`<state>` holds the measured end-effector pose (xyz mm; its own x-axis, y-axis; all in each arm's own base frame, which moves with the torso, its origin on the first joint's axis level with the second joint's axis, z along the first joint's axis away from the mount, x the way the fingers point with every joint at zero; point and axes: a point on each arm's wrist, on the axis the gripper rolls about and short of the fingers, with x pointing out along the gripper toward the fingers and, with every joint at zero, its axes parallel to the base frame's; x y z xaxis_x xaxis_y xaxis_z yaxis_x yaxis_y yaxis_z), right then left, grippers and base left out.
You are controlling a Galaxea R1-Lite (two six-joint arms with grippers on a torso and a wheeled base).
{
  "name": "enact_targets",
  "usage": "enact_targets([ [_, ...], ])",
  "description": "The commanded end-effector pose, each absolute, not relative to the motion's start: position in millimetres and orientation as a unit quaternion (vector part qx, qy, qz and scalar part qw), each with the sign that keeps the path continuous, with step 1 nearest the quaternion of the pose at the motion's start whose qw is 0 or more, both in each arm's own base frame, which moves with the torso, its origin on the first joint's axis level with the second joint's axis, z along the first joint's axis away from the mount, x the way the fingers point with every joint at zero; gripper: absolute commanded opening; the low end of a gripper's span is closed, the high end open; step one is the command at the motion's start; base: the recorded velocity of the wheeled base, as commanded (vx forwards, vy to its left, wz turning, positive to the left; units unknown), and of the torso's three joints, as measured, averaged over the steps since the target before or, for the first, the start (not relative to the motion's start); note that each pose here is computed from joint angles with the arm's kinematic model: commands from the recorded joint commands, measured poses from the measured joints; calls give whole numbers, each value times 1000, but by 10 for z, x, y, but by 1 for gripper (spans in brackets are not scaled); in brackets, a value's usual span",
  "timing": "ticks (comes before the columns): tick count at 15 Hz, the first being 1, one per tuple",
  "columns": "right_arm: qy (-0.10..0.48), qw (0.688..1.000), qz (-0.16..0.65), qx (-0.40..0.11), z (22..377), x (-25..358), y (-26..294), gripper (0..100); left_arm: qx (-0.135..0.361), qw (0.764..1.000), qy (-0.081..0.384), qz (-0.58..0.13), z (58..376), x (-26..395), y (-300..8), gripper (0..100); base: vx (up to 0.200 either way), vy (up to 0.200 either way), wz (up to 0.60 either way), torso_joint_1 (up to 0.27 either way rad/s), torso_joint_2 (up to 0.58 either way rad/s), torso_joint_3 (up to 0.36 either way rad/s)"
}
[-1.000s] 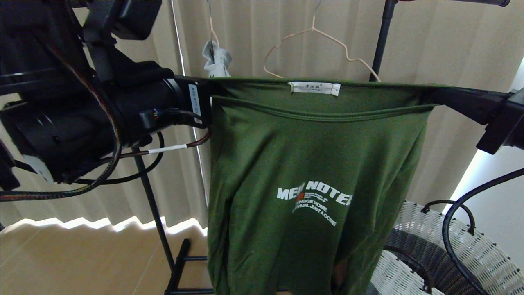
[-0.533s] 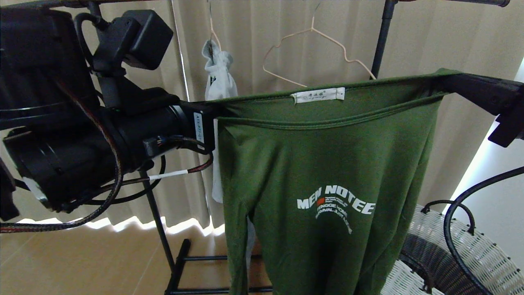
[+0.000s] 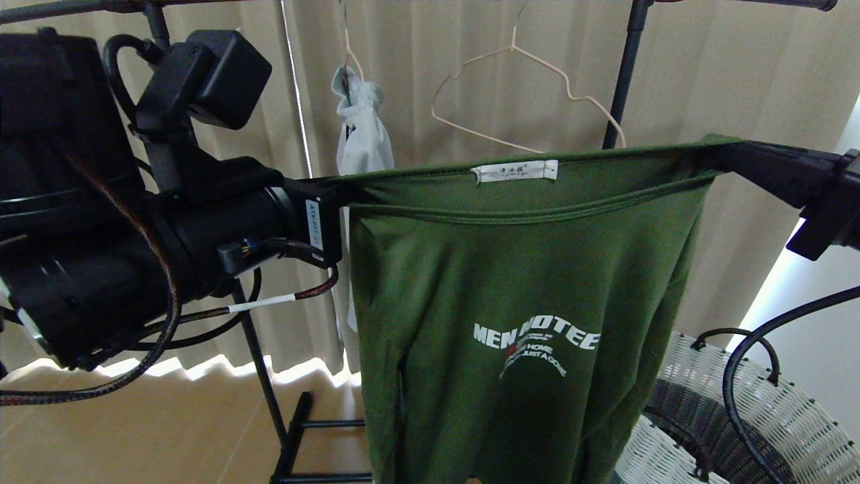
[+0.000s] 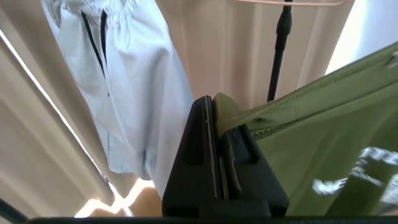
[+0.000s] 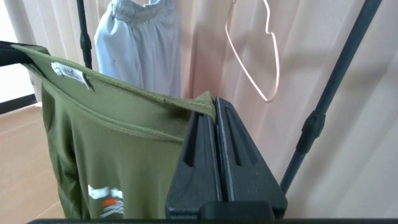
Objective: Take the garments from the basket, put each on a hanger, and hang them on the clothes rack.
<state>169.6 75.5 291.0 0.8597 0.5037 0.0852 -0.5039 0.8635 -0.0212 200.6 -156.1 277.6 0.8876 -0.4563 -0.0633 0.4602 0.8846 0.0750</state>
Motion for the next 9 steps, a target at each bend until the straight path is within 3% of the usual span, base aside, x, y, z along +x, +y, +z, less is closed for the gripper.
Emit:
enact_targets([
  [1,-40,964,261,0,2896,1704,758,0,43,971,19,-235,2790,1987,-1541,0,0,0,0,0,0,0],
  [2,-37,965,260,0,2886,1705,758,0,43,971,19,-235,2790,1987,-1541,0,0,0,0,0,0,0],
  [3,-37,965,260,0,2886,1705,758,100,43,971,19,-235,2790,1987,-1541,0,0,0,0,0,0,0],
  [7,-28,965,260,-1,2824,1706,758,100,45,971,24,-232,2759,1990,-1533,0,0,0,0,0,0,0],
  [9,-27,965,261,-1,2806,1693,753,100,49,979,30,-196,2737,2017,-1489,0,0,0,0,0,0,0],
])
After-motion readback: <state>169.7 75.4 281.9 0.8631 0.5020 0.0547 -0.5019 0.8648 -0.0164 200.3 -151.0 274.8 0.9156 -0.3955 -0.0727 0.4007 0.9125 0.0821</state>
